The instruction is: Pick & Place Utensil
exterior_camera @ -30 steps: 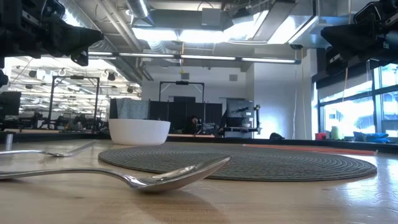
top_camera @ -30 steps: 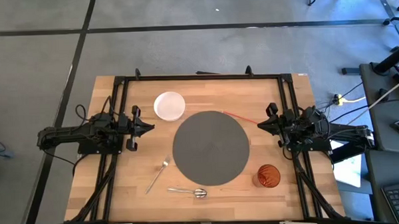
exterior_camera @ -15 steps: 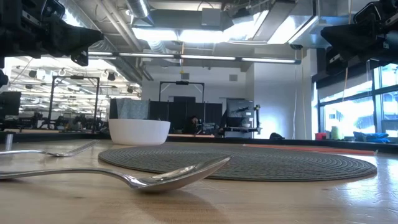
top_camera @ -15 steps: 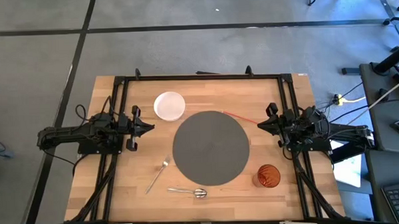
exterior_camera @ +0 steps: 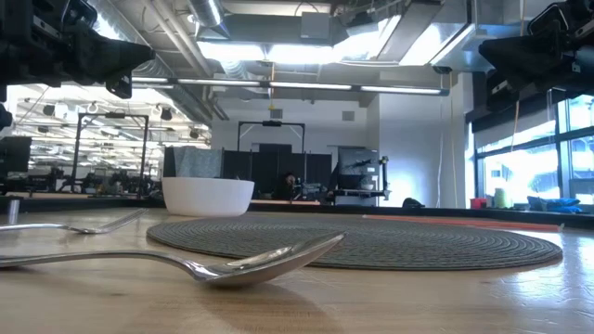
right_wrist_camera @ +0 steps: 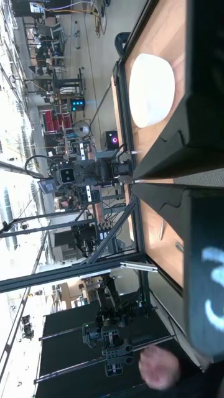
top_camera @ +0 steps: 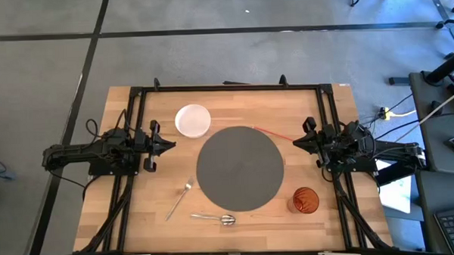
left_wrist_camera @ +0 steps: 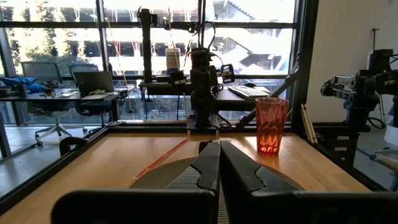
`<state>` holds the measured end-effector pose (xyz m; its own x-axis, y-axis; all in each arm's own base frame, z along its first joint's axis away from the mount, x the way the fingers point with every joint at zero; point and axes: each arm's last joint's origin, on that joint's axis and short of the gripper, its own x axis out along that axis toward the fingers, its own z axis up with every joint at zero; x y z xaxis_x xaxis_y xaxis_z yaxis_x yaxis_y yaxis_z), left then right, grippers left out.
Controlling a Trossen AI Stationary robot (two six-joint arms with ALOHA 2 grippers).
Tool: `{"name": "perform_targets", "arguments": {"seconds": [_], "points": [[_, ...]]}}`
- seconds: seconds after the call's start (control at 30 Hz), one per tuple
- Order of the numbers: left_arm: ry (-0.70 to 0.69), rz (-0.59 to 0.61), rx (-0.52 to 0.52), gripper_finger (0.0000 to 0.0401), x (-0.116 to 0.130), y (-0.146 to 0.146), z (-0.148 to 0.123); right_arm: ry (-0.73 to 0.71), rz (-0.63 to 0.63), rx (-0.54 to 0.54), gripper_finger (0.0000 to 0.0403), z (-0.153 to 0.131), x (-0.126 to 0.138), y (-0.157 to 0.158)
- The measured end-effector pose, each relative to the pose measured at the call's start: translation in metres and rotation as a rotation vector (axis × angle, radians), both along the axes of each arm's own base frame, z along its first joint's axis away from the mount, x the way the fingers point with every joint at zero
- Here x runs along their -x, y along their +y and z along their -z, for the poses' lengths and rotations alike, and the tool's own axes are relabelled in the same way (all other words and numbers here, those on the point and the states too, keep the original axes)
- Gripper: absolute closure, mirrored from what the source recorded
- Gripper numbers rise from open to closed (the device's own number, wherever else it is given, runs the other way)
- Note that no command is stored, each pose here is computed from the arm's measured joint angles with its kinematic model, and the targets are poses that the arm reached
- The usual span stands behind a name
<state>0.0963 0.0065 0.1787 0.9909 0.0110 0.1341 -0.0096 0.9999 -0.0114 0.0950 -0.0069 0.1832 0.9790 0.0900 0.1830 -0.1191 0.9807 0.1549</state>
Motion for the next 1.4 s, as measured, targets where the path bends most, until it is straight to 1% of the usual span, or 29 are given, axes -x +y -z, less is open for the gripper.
{"name": "perform_targets", "arguments": {"seconds": [0.63,0.77,0.83,0.9,0.97,1.07,1.13,1.27,1.4], "points": [[0.0,0.001,-0.001,0.0397,0.0,0.0,0.0,0.0,0.0,0.0,0.0379,0.0,0.0,0.0],[-0.03,-0.02,-0.054,0.0397,0.0,0.0,-0.003,-0.004,0.002,0.008,0.0379,0.0,0.0,0.0],[-0.032,-0.023,-0.081,0.0397,0.0,0.0,-0.003,-0.014,0.007,0.033,0.0379,-0.001,0.0,0.0],[-0.037,-0.023,-0.085,0.0397,0.001,0.0,-0.004,-0.017,0.012,0.058,0.0379,-0.001,0.0,0.0],[-0.04,-0.019,-0.063,0.0397,0.001,0.0,-0.004,-0.018,0.015,0.079,0.0379,-0.001,0.0,0.0],[-0.098,-0.019,-0.033,0.0397,0.002,0.0,-0.009,-0.017,0.016,0.081,0.0379,-0.001,0.0,0.0],[-0.105,-0.002,-0.019,0.0397,0.002,0.0,-0.01,-0.018,0.016,0.081,0.0379,-0.001,0.0,0.0],[-0.112,0.035,-0.001,0.0397,0.002,-0.001,-0.011,-0.015,0.009,0.046,0.0379,-0.001,0.0,0.0],[-0.079,0.077,0.07,0.0397,0.001,-0.002,-0.008,-0.01,-0.001,-0.008,0.0379,-0.001,0.0,0.0]]}}
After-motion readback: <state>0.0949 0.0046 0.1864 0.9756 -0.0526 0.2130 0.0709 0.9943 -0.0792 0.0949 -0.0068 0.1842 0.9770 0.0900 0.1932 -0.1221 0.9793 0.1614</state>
